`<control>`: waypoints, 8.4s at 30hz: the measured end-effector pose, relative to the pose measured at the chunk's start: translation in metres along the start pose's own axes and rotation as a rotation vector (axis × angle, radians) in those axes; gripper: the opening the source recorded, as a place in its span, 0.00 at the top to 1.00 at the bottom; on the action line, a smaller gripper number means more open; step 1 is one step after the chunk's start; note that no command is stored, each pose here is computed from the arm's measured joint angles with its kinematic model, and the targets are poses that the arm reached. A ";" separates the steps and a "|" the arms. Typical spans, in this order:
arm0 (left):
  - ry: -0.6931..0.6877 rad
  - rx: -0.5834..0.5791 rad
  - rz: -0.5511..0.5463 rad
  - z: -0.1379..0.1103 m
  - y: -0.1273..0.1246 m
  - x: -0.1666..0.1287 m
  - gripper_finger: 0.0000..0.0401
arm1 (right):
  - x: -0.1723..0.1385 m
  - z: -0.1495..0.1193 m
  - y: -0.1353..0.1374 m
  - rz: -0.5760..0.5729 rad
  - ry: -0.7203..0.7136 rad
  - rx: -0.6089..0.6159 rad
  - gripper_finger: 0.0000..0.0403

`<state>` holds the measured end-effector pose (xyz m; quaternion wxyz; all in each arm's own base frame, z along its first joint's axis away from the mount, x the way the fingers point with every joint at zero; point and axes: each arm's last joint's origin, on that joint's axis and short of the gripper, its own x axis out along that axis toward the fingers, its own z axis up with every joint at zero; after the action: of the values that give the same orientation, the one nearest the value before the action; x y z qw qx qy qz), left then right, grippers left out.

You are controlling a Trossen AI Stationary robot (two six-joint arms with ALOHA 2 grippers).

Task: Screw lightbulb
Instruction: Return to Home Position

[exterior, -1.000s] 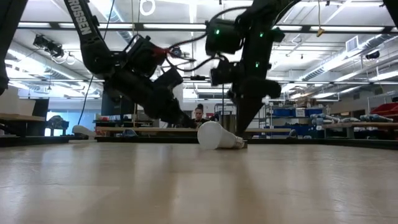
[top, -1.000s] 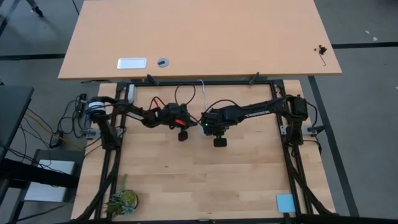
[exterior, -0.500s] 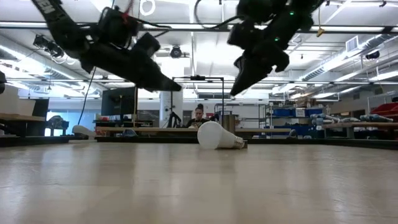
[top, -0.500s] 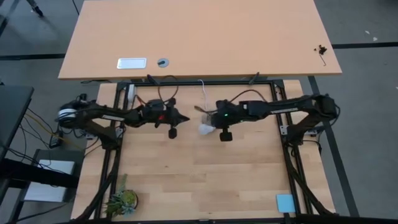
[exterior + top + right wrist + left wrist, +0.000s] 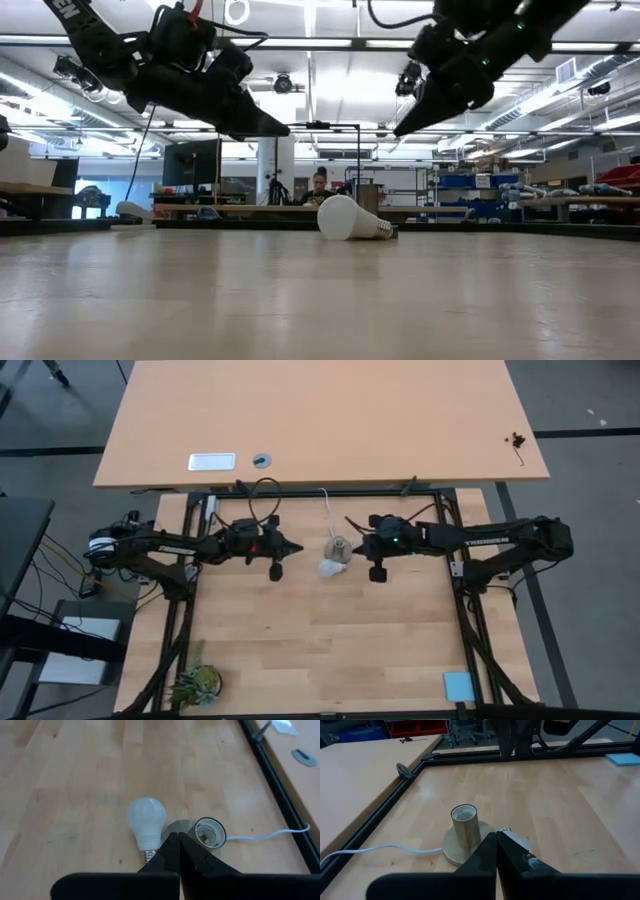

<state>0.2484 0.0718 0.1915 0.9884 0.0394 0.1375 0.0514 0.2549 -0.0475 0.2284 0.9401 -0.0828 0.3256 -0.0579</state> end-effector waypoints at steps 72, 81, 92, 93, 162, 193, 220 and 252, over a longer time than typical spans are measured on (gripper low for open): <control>0.005 -0.020 0.003 0.031 0.004 0.009 1.00 | -0.092 -0.130 0.033 -0.110 -0.712 0.140 1.00; 0.019 -0.019 0.026 0.032 0.005 0.009 1.00 | -0.093 -0.137 0.033 -0.221 -0.675 0.170 1.00; 0.036 -0.018 0.034 0.030 0.006 0.009 1.00 | -0.093 -0.141 0.032 -0.253 -0.643 0.155 1.00; 0.035 -0.019 0.035 0.030 0.006 0.009 1.00 | -0.092 -0.141 0.031 -0.261 -0.640 0.157 1.00; -0.168 0.041 0.029 0.028 -0.021 -0.086 1.00 | -0.085 -0.147 0.023 -0.148 -0.582 0.264 0.92; -0.180 -0.051 0.249 -0.067 -0.036 -0.138 1.00 | -0.085 -0.147 0.023 -0.147 -0.582 0.265 0.92; -0.308 -0.040 -0.018 -0.057 -0.047 -0.142 1.00 | -0.085 -0.147 0.023 -0.148 -0.581 0.264 0.91; -0.327 -0.035 -0.065 -0.056 -0.052 -0.143 1.00 | -0.085 -0.147 0.023 -0.148 -0.581 0.264 0.92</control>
<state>0.1012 0.0082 0.1715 0.9993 0.0257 -0.0246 0.0147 0.0985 -0.0289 0.1614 0.9896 0.0035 0.0264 -0.1416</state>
